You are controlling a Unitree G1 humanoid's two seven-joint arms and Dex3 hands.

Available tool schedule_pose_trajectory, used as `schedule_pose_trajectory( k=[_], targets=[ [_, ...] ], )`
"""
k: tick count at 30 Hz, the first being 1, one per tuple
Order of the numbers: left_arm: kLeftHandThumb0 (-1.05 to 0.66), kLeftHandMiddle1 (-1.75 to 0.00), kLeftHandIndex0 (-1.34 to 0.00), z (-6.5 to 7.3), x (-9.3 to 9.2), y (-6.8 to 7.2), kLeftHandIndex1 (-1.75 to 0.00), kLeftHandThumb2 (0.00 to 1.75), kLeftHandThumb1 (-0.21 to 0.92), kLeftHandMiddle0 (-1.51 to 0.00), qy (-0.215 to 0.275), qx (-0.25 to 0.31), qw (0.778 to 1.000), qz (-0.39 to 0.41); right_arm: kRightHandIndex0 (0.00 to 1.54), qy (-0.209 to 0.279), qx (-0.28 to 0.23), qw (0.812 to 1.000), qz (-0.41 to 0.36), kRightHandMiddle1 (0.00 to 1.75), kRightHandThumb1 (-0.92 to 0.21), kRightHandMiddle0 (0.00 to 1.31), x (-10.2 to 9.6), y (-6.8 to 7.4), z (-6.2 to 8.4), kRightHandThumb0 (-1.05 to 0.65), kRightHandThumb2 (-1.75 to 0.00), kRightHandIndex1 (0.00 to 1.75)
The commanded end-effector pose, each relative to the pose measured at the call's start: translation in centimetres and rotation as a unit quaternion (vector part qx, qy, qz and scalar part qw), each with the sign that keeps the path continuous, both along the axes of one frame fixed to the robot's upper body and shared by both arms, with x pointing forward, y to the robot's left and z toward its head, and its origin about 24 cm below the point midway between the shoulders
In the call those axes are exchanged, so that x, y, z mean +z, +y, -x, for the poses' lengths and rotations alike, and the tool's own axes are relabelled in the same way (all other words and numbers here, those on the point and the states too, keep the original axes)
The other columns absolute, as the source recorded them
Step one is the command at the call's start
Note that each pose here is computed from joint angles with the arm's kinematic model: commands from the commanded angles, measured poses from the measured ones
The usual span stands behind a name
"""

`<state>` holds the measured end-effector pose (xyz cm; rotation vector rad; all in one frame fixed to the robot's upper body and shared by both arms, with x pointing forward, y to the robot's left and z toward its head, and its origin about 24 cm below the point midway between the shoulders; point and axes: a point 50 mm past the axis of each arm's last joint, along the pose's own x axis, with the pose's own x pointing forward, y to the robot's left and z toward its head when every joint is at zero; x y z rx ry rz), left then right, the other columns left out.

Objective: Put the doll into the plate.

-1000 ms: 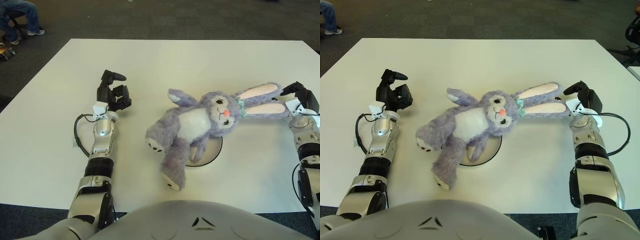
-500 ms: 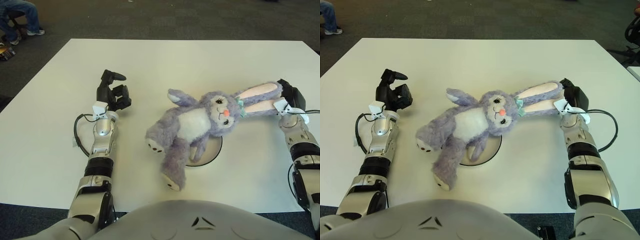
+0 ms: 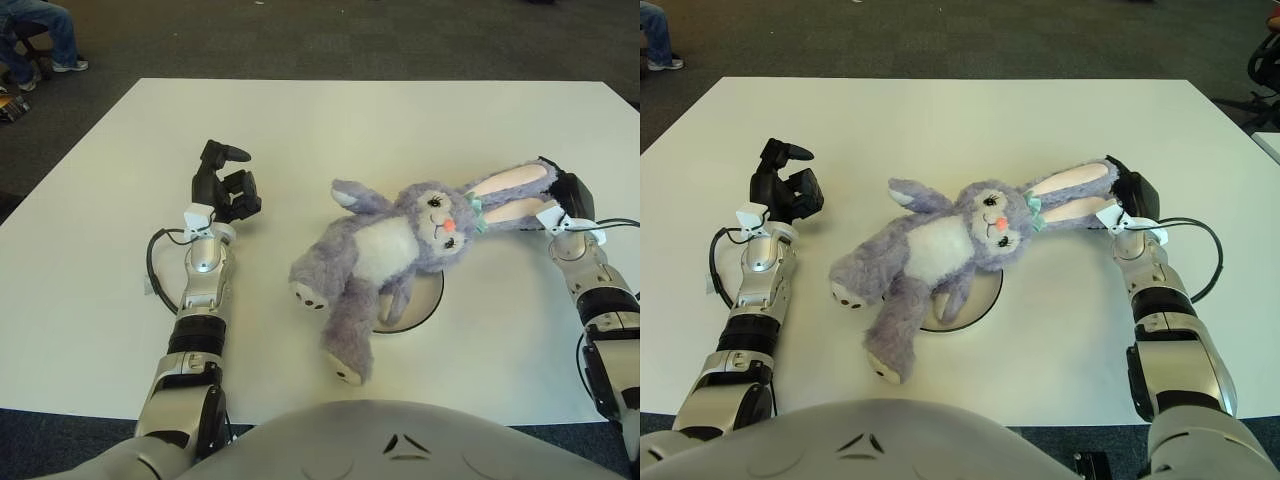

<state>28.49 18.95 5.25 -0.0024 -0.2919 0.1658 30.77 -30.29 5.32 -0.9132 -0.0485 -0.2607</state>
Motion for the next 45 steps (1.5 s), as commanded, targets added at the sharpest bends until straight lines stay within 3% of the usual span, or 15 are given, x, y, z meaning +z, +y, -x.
schedule_pose_trajectory(
  k=[1,45],
  targets=[
    [-0.42,-1.75,-0.47,2.2,-3.8,-0.2,-1.75,1.09,0.49,-1.2,0.076,0.014,0.997,0.019,0.79,0.036,0.02,0.999,0.002,1.45,-0.2,0.63,-1.9,1.0,0.7,0.0,-1.31,1.6],
    [-0.45,-1.75,-0.54,2.1,-3.7,-0.3,-1.75,1.21,0.4,-1.24,0.069,0.017,0.997,0.014,0.79,0.024,0.09,0.995,-0.046,1.55,-0.26,0.54,-1.7,4.3,0.3,-0.01,-1.23,1.49]
  ],
)
